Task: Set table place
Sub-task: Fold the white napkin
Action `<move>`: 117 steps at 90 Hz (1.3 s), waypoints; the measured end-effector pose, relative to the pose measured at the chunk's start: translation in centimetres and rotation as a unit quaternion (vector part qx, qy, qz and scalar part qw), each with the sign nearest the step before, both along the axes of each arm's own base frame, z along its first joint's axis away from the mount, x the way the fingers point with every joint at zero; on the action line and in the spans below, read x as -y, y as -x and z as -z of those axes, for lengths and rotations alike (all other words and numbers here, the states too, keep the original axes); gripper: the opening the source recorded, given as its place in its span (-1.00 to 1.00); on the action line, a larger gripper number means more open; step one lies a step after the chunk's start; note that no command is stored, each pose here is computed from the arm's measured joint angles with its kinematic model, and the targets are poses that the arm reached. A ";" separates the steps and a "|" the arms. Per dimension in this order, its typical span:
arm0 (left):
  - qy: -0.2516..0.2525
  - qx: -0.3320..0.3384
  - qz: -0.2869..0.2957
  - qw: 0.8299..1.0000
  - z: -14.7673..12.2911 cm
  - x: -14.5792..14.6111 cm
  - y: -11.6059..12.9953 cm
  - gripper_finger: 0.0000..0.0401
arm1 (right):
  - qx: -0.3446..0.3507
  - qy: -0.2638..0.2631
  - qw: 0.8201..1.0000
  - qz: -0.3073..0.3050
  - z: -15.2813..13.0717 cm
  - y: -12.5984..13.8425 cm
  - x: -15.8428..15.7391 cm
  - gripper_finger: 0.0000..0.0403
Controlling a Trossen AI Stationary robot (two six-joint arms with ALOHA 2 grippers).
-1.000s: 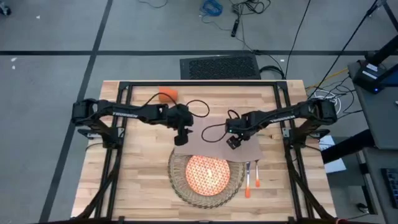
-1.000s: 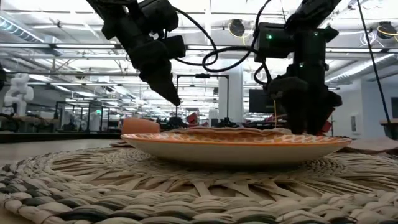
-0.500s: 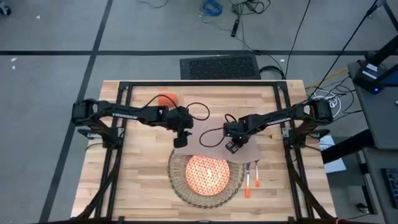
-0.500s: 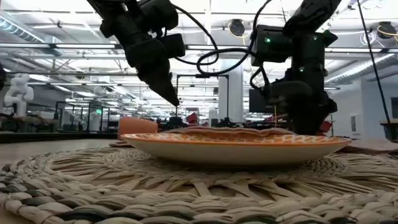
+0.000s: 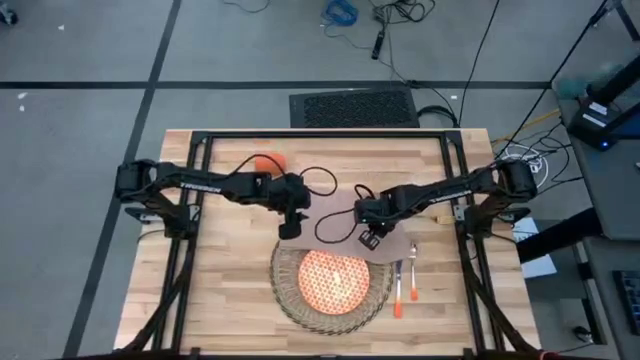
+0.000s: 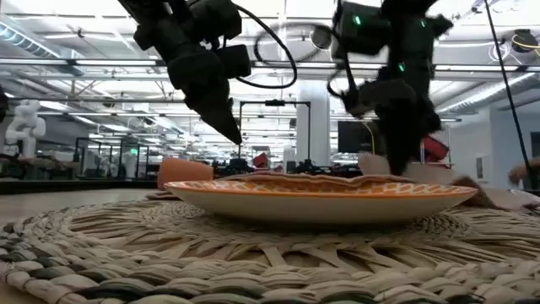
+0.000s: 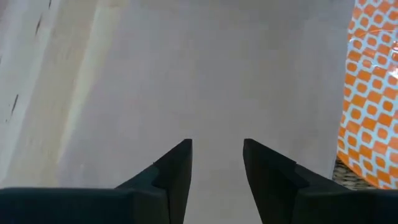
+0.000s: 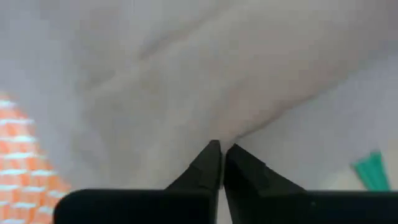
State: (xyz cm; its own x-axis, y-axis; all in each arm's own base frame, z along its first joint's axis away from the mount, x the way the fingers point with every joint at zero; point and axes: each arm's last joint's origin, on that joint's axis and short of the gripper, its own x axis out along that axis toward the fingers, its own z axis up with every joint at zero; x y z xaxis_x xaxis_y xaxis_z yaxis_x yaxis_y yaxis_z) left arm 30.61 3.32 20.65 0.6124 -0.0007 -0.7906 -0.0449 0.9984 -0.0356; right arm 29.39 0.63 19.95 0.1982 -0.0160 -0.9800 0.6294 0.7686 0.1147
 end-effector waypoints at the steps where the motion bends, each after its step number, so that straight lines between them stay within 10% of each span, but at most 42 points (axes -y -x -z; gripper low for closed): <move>1: 0.000 0.000 0.000 1.000 0.0 0.0 0.0 -0.35 | 0.003 0.000 1.000 -0.001 -0.2 -0.1 0.0 -1.00; 73: 0.003 -0.014 0.010 1.000 0.2 0.6 0.2 -0.35 | 0.114 -0.054 0.990 0.058 -3.7 -2.7 3.0 -1.00; 117: 0.014 -0.032 0.032 0.999 0.4 2.3 0.4 -0.35 | 0.132 -0.099 0.984 0.073 1.2 -6.3 5.4 -1.00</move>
State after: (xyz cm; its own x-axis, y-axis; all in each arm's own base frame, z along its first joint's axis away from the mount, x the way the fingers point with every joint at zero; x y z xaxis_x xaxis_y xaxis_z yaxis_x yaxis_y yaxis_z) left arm 30.25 1.07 20.27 0.5580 -0.0615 -0.8276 0.0156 0.9979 -0.0636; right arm 35.68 -4.79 18.71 0.4562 0.1228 -0.8814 0.6590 0.6189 0.4274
